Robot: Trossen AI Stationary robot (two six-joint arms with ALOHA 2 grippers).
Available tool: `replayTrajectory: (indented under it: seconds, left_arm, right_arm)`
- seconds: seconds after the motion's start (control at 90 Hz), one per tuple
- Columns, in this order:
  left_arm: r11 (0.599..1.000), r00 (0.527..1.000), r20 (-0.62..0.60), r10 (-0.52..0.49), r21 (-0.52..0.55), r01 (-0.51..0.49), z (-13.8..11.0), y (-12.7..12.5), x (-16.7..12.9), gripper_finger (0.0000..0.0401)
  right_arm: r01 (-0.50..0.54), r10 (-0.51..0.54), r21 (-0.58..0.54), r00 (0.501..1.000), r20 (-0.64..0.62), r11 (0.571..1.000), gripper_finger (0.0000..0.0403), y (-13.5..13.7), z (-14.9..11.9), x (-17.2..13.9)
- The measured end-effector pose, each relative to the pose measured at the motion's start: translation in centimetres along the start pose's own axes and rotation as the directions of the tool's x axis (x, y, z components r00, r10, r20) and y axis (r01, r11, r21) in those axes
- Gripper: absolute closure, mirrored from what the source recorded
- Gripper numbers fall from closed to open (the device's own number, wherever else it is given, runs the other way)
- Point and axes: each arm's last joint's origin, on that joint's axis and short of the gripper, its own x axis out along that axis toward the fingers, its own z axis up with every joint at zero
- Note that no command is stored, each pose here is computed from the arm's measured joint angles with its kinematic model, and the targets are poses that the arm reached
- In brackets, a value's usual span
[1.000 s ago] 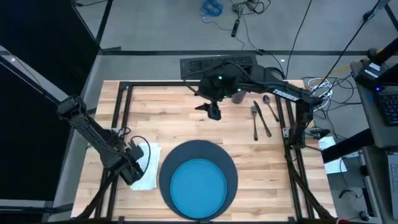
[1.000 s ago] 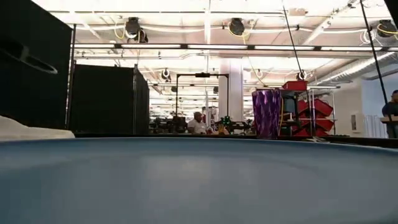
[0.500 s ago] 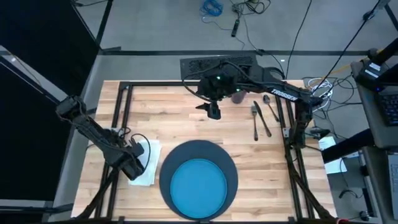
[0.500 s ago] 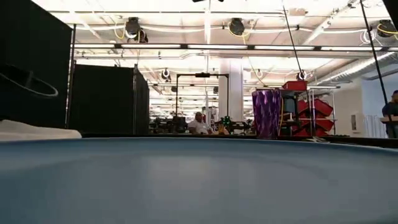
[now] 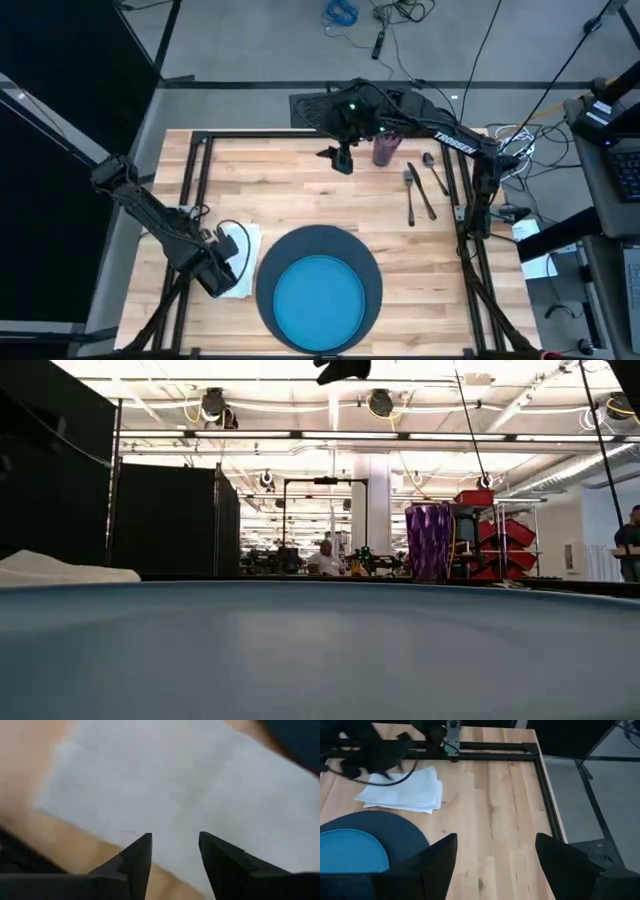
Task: Set table place
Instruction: Adjust the table napkin
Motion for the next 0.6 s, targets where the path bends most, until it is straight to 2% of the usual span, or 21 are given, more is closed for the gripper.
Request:
replayTrajectory:
  seconds: [0.267,0.478,0.6]
  left_arm:
    - [1.000,1.000,0.001,-0.021,-0.003,0.021,0.0,-0.1,0.2,0.0251]
    - [0.999,0.999,-0.013,0.038,0.008,-0.038,-0.1,-0.3,1.8,0.0251]
    - [1.000,1.000,-0.005,0.001,0.025,-0.001,-0.1,-1.1,2.7,0.0251]
  right_arm:
    - [-0.006,0.006,0.001,1.000,-0.010,1.000,0.0148,0.1,-0.1,0.0]
    - [-0.028,0.028,-0.005,0.999,-0.032,1.000,0.0148,0.9,-0.2,0.1]
    - [-0.033,0.033,-0.010,0.999,-0.034,0.999,0.0148,1.2,-0.2,0.1]
